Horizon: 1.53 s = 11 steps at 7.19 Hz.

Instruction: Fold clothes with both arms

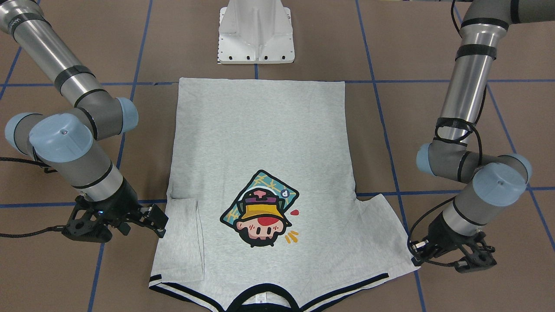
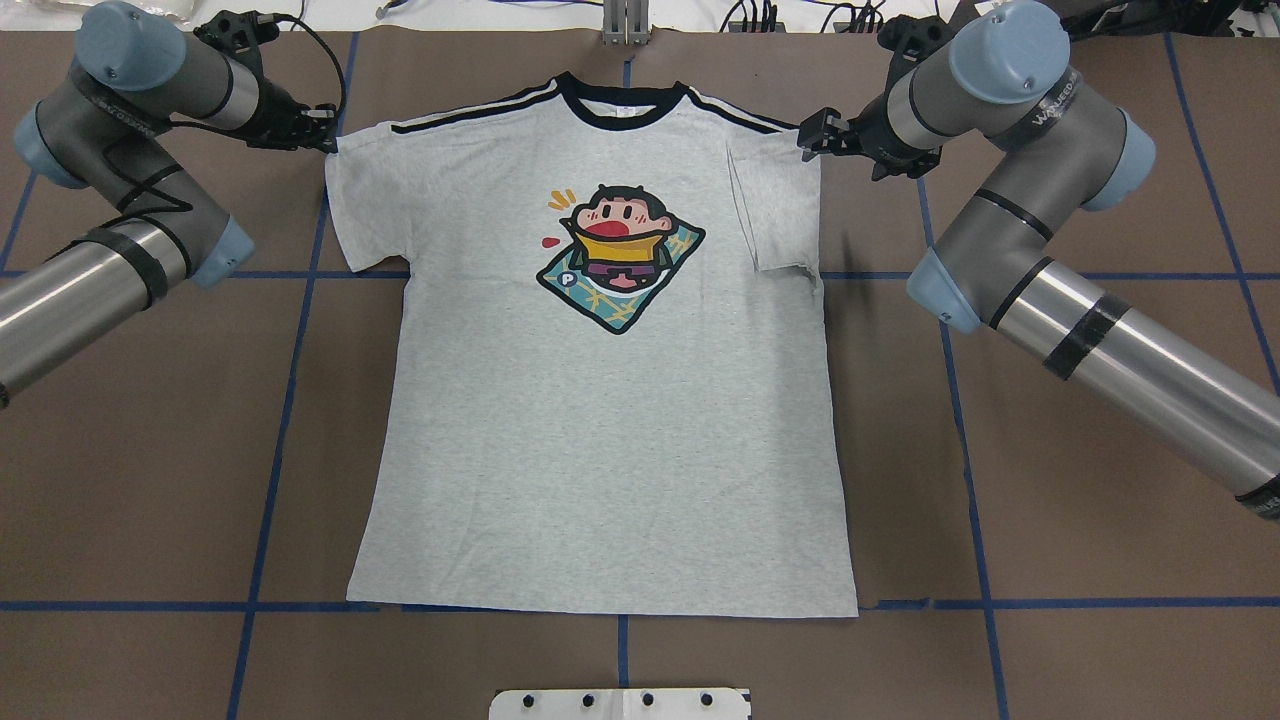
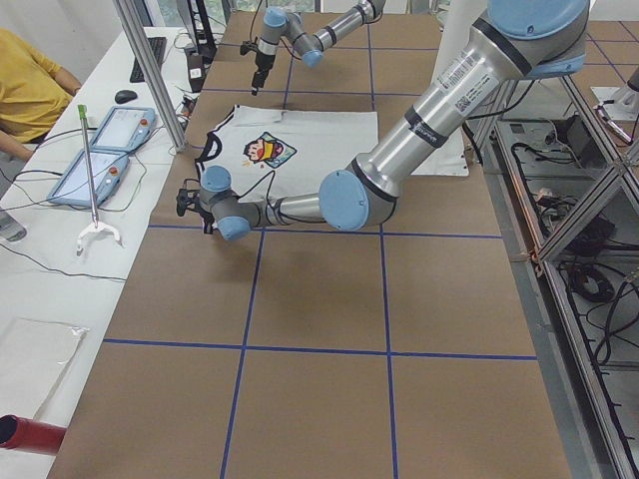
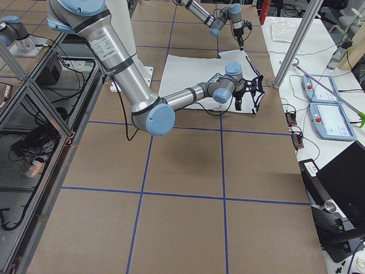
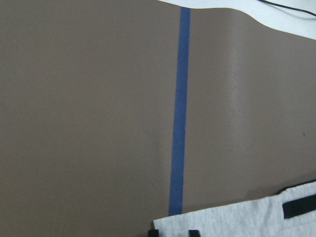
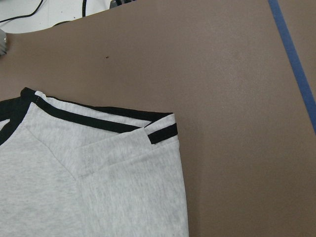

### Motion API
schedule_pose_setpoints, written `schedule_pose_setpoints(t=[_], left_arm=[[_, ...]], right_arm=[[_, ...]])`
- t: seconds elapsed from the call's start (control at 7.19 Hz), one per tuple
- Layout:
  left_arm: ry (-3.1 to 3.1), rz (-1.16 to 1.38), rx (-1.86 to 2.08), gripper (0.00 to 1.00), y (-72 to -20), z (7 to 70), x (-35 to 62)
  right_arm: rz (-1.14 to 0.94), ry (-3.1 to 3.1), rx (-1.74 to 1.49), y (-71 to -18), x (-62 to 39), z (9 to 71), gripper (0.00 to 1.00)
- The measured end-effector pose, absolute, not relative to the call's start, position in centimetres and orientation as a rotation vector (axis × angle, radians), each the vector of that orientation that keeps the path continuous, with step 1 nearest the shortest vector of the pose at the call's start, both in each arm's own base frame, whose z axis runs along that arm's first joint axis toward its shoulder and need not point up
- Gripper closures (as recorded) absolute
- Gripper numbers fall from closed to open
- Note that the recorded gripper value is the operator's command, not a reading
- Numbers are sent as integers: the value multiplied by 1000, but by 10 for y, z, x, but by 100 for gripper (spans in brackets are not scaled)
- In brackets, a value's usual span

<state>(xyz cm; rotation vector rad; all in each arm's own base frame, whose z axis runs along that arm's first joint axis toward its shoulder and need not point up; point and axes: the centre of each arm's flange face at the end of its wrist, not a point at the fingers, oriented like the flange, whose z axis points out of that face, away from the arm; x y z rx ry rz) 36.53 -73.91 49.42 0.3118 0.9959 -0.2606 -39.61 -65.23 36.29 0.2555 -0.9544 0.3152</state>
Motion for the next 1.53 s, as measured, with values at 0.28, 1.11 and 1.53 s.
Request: schedule_pose_setpoints(t=[0.28, 1.11, 1.53], left_arm=[[1012, -264, 321, 100, -742, 480, 368], [1104, -378, 352, 100, -720, 347, 454], [1076, -422, 379, 53, -706, 319, 499]], right_arm=[[317, -952, 256, -653, -396, 363, 0], [315, -955, 256, -652, -397, 362, 0], [317, -954, 255, -652, -397, 362, 0]])
